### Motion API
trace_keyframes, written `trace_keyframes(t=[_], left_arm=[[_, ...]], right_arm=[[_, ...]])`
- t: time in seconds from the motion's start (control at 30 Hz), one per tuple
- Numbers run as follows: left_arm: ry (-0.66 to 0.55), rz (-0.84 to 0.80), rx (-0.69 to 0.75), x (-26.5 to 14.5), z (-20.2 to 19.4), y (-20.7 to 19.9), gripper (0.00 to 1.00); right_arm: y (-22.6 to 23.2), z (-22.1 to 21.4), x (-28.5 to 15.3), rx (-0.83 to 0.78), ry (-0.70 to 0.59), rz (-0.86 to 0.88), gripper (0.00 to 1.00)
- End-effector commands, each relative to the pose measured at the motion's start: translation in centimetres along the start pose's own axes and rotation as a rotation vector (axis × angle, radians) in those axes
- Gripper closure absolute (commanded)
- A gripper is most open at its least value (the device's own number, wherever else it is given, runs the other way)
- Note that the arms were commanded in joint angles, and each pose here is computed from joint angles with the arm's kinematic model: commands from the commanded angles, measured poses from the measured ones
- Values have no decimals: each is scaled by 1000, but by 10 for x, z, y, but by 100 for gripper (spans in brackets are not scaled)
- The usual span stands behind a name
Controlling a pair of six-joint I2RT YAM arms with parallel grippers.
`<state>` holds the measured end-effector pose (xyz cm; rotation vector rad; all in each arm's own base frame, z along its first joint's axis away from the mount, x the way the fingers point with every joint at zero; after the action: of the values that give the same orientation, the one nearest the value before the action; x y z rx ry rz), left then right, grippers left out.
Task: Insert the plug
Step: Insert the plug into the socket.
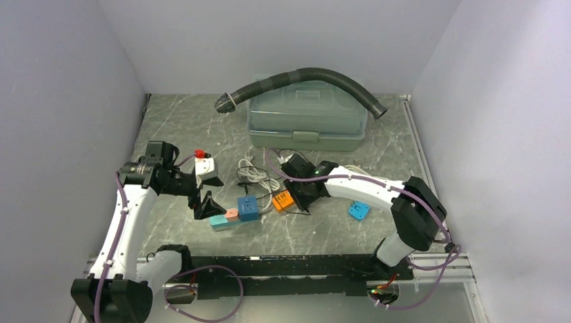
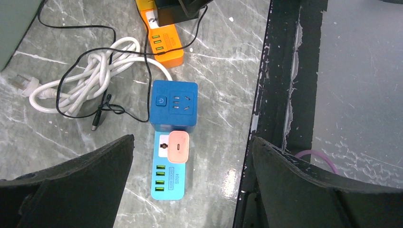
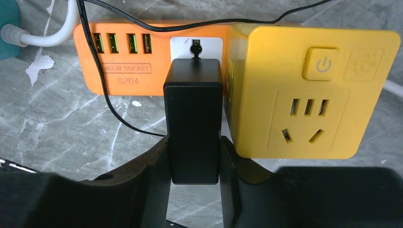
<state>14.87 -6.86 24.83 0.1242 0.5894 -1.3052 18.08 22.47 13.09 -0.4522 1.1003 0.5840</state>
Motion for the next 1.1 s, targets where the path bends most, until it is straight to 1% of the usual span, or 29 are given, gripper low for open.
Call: trace_keyframes(t=[0.0, 0.07, 0.13, 0.23, 0.3, 0.33, 0.5, 0.57, 0.67, 0.8, 0.87, 0.97, 1.07], left_arm=[[-38, -29, 33, -1, 5, -8, 1], [-37, -29, 36, -2, 6, -9, 1], [-35, -29, 39, -3, 7, -11, 1], [-38, -30, 37, -4, 9, -12, 1], [-38, -31, 26, -5, 10, -13, 1], [-38, -34, 19, -5, 10, -14, 1], [-24, -38, -19, -5, 11, -12, 1], [-27, -35, -28, -6, 14, -11, 1], [-36, -29, -25, -8, 20, -11, 1], [-34, -25, -19, -11, 25, -12, 1], [-36, -24, -13, -13, 27, -13, 1], [-44, -19, -5, -15, 31, -15, 1], [-51, -15, 1, -16, 32, -18, 1]], right_arm=[[5, 9, -5, -7, 27, 36, 50], [4, 18, -12, -4, -3, 33, 40], [3, 26, -20, 1, -34, 33, 32], [2, 37, -34, -1, -69, 37, 16], [2, 41, -43, -1, -95, 46, 2], [2, 43, -48, 3, -111, 50, 1], [-6, 41, -75, 45, -166, 43, 0], [-15, 31, -78, 91, -165, -7, 0], [-36, 4, -76, 226, -157, -103, 0], [-62, -49, -64, 482, -156, -195, 0], [-68, -66, -60, 575, -154, -227, 0], [-75, -68, -63, 679, -179, -291, 0], [-80, -71, -57, 804, -128, -320, 0]])
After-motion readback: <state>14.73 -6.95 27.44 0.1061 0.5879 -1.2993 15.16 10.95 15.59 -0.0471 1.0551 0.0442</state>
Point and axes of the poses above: each gripper's point midway between its finger pads, its own x axis out along the fingers, its own y axis along the line the jaws close on, z = x × y, the point moved 8 cm from there along -x, back along the fingers, and after that the axes turned 8 degrees about -x, right-handed, at the moved point
